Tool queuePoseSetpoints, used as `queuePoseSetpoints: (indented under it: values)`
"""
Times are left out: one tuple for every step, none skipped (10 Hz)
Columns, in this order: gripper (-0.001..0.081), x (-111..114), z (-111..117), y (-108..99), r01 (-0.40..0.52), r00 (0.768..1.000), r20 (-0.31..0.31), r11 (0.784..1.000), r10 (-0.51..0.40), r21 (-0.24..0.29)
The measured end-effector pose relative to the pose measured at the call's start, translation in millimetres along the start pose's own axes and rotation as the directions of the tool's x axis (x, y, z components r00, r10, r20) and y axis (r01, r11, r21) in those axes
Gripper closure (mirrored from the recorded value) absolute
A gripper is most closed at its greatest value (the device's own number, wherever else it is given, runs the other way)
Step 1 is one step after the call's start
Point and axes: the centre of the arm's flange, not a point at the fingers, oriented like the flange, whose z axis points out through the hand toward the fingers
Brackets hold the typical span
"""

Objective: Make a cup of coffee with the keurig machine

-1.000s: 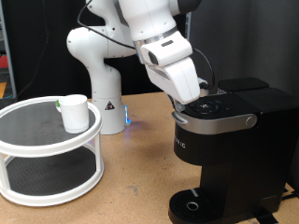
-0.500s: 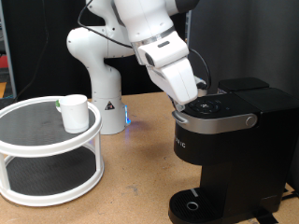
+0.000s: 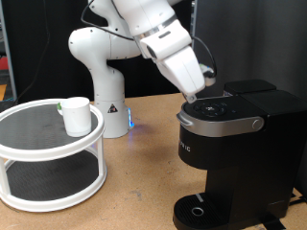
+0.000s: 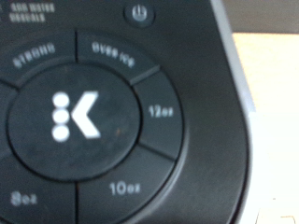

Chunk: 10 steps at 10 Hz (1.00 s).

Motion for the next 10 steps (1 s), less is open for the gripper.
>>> queuePoseSetpoints:
  values:
    - [0.0801,3.5,-8.4,-2.5,0.002,1.000,-0.010,1.000,-0.002,0.013]
    - [0.0801,6.7,-18.0,-5.2,0.005,1.000,-0.020,1.000,-0.004,0.024]
    - [0.0801,10.0,-27.6,-7.6,0.008,0.999,-0.032,0.999,-0.007,0.033]
    - [0.0801,13.3,-36.3,-11.1,0.021,0.999,-0.033,0.999,-0.019,0.048]
    - [0.0801,14.9,-40.1,-12.5,0.029,0.999,-0.029,0.998,-0.028,0.062]
    - [0.0801,14.2,-39.1,-11.2,0.024,0.999,-0.033,0.998,-0.022,0.053]
    - [0.0801,14.0,-37.9,-9.4,-0.005,0.998,-0.068,0.999,0.009,0.050]
    - [0.0801,13.8,-37.4,-6.5,-0.061,0.988,-0.141,0.996,0.069,0.061]
    - [0.0801,11.0,-38.7,-3.6,-0.109,0.966,-0.223,0.989,0.128,0.097]
    - [0.0801,4.9,-43.5,0.7,-0.138,0.936,-0.306,0.980,0.176,0.141]
